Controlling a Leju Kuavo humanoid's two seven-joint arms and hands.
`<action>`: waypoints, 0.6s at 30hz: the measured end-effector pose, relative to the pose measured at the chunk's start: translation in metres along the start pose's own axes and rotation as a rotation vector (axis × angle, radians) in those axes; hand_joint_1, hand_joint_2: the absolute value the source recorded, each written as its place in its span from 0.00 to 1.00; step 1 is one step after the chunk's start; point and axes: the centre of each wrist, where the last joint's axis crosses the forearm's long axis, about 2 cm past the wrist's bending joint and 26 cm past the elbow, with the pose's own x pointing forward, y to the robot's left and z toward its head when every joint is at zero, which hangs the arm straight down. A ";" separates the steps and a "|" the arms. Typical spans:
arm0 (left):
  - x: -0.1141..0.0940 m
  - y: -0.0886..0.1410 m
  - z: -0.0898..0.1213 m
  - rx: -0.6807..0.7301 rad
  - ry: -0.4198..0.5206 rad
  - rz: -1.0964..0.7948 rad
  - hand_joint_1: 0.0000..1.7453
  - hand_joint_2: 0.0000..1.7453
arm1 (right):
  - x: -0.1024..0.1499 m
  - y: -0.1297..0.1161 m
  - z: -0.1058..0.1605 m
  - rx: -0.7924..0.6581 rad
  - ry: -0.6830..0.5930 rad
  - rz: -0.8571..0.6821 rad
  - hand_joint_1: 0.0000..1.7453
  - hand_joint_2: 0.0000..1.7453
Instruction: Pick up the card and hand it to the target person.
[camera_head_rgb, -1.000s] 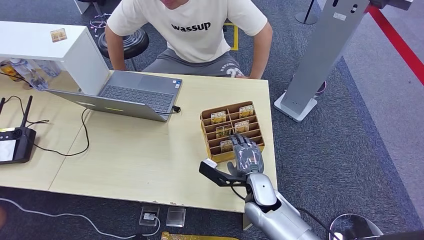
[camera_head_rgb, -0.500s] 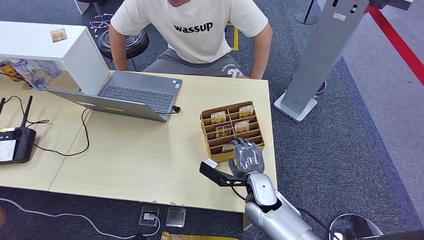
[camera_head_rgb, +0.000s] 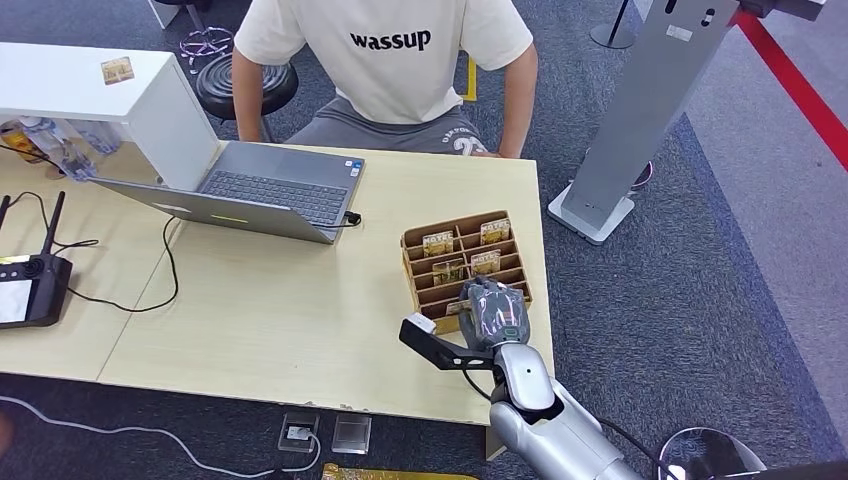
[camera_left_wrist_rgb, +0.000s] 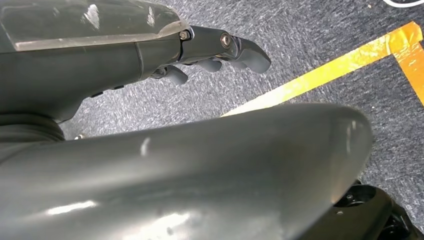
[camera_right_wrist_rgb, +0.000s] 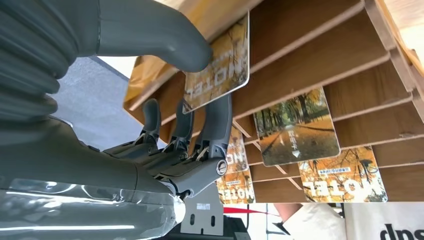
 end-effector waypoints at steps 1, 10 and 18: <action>0.000 0.000 0.000 0.000 0.000 0.000 0.00 0.00 | 0.000 0.000 0.000 -0.001 -0.001 0.000 0.61 1.00; 0.000 0.000 0.000 -0.003 0.000 0.000 0.00 0.00 | 0.003 0.000 0.000 -0.006 -0.013 -0.007 0.68 1.00; 0.000 0.000 0.000 -0.003 -0.001 -0.001 0.00 0.00 | 0.006 0.001 0.002 -0.005 -0.017 -0.018 0.71 1.00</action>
